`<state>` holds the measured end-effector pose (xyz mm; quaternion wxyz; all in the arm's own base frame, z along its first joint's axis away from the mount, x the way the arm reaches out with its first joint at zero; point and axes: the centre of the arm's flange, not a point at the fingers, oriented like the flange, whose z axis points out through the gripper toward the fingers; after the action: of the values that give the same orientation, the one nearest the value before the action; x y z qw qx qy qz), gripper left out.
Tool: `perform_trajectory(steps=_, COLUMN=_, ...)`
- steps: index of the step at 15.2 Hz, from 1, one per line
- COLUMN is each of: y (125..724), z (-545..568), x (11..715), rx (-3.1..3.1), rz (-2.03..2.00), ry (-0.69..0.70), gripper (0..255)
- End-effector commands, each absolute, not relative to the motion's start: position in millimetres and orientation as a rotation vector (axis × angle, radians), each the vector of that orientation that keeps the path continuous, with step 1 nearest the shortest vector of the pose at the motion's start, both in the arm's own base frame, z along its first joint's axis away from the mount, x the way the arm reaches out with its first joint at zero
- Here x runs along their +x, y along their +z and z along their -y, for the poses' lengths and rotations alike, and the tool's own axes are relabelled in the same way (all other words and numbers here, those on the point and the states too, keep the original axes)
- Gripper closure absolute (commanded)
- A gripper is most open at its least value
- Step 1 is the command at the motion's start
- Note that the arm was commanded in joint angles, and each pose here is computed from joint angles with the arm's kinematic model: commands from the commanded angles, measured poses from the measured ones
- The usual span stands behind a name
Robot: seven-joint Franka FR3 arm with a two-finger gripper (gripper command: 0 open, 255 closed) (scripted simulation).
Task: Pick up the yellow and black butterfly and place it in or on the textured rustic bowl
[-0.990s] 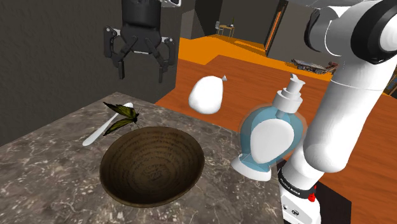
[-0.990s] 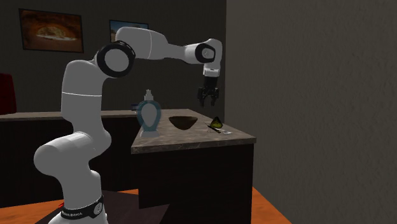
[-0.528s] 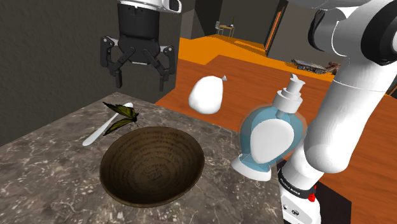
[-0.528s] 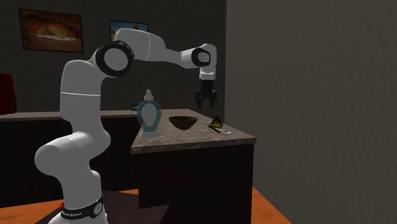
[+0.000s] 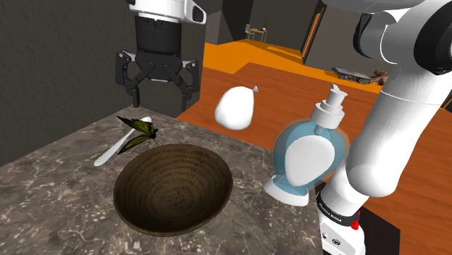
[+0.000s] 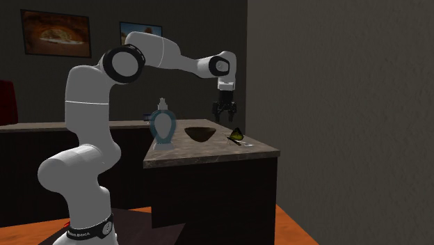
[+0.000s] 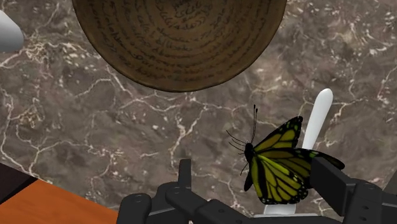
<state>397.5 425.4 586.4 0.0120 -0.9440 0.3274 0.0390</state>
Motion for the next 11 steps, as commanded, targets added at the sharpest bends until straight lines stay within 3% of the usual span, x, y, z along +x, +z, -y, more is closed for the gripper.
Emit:
perform_trajectory(steps=1, y=586.4, z=-425.4, x=397.5, rx=-2.943, rz=-1.021, ry=0.121, gripper=0)
perform_trajectory(steps=2, y=586.4, z=-425.4, x=397.5, rx=-2.943, rz=-1.021, ry=0.121, gripper=255)
perform_trajectory(steps=11, y=586.4, z=-425.4, x=397.5, rx=-2.943, rz=-1.021, ry=0.121, gripper=255)
